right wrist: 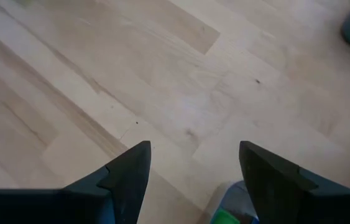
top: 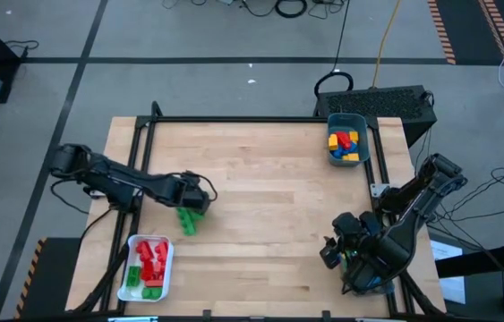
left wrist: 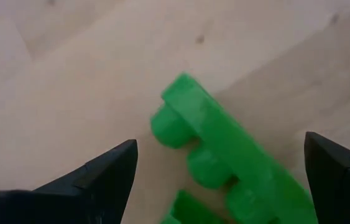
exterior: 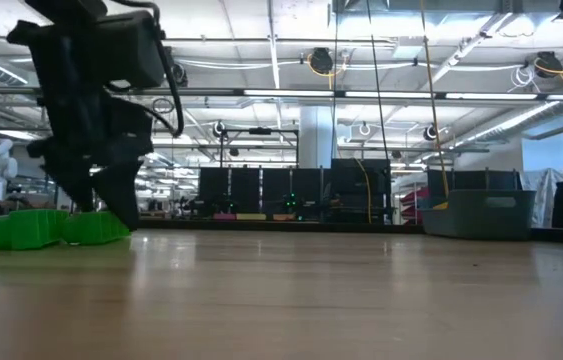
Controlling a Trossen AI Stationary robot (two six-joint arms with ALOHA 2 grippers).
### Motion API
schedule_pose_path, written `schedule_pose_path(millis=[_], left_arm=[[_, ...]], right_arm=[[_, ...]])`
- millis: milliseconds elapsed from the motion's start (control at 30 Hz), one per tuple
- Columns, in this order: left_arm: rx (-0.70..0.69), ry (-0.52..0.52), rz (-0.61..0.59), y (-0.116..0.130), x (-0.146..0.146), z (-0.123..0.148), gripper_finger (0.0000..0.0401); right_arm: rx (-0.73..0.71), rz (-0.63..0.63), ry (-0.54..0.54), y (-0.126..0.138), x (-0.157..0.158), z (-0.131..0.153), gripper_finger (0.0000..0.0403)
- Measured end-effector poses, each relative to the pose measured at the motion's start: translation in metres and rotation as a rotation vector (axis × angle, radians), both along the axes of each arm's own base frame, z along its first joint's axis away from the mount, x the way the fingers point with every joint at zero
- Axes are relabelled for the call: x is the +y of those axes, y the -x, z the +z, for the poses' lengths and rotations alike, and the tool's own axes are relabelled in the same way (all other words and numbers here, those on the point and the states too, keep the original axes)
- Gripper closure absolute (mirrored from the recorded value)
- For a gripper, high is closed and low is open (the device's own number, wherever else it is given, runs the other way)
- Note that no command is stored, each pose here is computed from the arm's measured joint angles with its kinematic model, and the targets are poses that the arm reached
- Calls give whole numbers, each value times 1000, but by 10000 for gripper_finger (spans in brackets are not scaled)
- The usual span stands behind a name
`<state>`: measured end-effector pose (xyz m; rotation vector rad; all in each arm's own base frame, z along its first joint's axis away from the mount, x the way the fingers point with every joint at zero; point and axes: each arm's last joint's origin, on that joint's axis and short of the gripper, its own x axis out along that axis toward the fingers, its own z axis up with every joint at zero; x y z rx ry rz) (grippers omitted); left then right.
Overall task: Sort blocks by size
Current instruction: Put the four stud green game piece into the transparent black bin
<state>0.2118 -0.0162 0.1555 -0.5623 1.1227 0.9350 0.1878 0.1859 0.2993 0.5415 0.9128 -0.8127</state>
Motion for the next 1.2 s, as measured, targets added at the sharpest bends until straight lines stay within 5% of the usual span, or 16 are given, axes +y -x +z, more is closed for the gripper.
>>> schedule_pose_path(millis=[333,567,800,1200], left_arm=[[-25,86,-111,-22,-6,-21,91],[-129,72,-245,-36,-7,-21,194],[-217,-10,-486,-50,-10,-15,307],[-475,-33,-779,-79,-22,-9,359]], right_arm=[[-1,15,4,0,0,0,172],[-7,26,-2,-1,2,0,172],[-31,201,-9,-14,8,0,172],[-34,434,15,-73,11,-24,172]])
